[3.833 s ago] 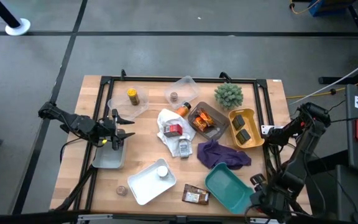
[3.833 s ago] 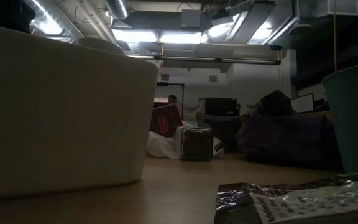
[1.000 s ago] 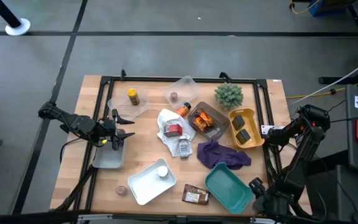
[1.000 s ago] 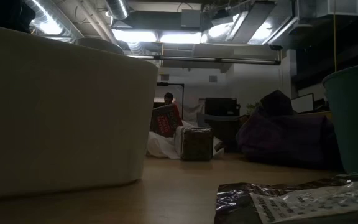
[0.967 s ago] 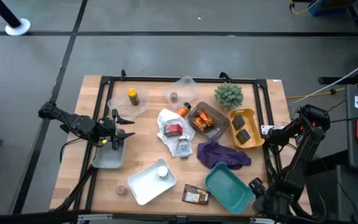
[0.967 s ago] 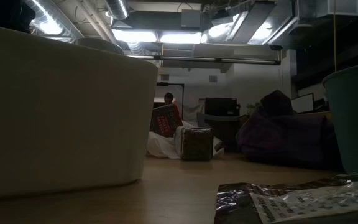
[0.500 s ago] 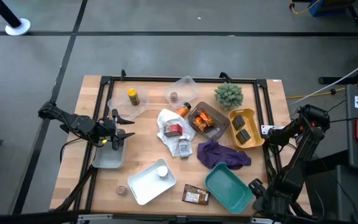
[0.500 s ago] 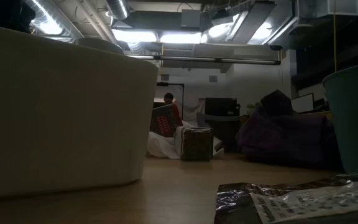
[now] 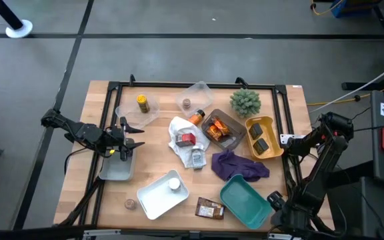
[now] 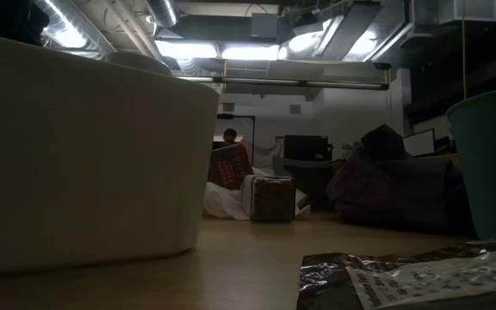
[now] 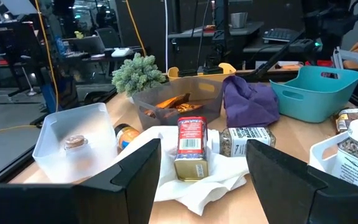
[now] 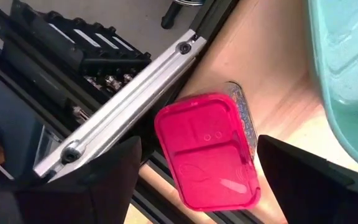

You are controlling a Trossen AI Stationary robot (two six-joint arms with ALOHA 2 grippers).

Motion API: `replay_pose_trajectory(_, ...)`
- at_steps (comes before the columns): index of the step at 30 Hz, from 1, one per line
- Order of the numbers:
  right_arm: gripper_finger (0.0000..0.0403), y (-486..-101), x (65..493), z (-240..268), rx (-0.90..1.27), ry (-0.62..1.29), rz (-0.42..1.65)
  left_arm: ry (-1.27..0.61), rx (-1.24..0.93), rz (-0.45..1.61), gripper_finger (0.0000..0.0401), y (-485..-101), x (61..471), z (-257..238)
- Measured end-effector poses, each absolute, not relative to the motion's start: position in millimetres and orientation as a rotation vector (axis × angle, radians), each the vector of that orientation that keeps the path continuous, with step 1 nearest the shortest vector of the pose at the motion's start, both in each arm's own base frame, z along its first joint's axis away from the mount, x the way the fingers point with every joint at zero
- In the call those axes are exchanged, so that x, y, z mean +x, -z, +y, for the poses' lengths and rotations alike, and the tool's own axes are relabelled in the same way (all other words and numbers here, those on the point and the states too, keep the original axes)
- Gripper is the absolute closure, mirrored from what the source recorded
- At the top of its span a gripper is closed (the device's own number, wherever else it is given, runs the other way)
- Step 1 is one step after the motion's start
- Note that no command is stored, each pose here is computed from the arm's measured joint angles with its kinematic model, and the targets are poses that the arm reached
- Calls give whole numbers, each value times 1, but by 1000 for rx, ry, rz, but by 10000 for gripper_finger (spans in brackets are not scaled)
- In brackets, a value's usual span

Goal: Sort spices by type
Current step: Put the bottom red spice can into the green bin

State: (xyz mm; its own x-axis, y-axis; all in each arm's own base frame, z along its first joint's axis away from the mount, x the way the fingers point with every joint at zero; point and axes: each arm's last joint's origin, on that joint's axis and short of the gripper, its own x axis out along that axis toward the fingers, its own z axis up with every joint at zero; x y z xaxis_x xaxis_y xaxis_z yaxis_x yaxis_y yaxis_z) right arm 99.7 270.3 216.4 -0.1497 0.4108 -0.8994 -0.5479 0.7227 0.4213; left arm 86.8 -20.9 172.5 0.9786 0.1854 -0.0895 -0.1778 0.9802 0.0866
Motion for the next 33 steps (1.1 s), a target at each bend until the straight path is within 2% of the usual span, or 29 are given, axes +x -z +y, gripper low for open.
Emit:
replay_pose_trajectory(11,84,-195,103,280,-144,-789,1567,-183,79,97,177,-173,87,-21)
replay_pose_trajectory(19,84,-185,100,269,-278,-637,1591,-183,80,97,177,-173,87,-21)
replay_pose_trajectory(33,84,-186,108,266,-298,-556,1520,-183,80,97,177,-173,87,-21)
